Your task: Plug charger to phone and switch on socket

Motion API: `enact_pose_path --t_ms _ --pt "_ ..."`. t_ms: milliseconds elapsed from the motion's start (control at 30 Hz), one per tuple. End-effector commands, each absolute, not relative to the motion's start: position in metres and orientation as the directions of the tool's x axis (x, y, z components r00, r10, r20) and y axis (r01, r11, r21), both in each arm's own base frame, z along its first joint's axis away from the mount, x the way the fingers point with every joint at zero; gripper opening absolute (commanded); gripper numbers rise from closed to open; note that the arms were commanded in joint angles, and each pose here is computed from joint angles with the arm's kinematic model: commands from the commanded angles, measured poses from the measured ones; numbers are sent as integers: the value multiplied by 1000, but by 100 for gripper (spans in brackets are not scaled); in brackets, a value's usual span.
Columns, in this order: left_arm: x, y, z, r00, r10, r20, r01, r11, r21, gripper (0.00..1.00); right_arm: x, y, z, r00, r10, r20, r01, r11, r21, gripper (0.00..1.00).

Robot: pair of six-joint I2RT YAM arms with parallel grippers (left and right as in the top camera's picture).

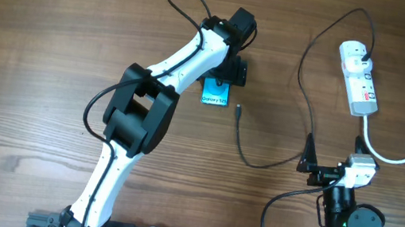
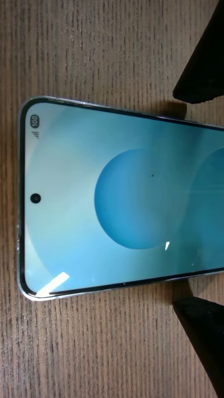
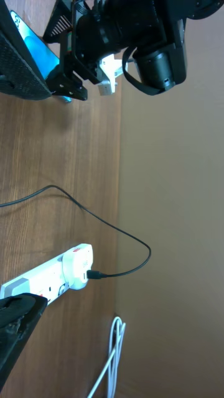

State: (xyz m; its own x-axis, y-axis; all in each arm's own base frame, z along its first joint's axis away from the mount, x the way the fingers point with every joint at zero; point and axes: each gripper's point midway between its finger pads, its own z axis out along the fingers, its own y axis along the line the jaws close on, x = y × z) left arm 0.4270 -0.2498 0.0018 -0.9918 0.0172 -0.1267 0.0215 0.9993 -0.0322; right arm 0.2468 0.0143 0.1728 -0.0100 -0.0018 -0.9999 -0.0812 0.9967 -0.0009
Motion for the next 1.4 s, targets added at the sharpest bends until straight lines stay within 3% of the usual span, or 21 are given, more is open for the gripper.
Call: enact_pose_path --t_ms 0,667,767,1033,1067,1100,1167,1233,1267,1367 --pt "425 -246 -11 -995 48 -91 51 998 -26 100 247 13 174 -4 1 -1000 -72 997 1 100" --pt "420 -243 -11 -996 55 -72 56 998 -15 97 247 13 174 -4 1 -1000 -72 997 1 100" --pt "420 -244 -11 -996 55 -70 56 998 -18 88 247 13 174 -4 0 -1000 -71 997 0 100" --pt "422 -246 -11 -997 28 -78 31 999 -29 83 247 13 174 -4 0 -1000 -72 997 0 100" --pt "422 -246 -11 -997 28 -78 31 999 -29 75 247 13 174 -4 0 -1000 -71 997 0 100" --pt "422 -246 -11 -997 29 -78 31 999 -29 74 247 13 174 -4 0 -1000 -72 997 0 100" --pt "422 -246 -11 -997 29 -78 31 999 -29 83 247 13 174 -4 1 -1000 -72 997 1 100" --pt "422 -246 -11 -997 29 -78 31 999 -29 84 247 13 174 -4 1 -1000 -72 997 1 100" --pt "423 -246 -11 -996 29 -81 31 999 -31 100 247 13 174 -4 1 -1000 -72 997 1 100" --pt "424 -247 -11 -996 28 -87 31 999 -34 100 247 13 174 -4 0 -1000 -72 997 0 100"
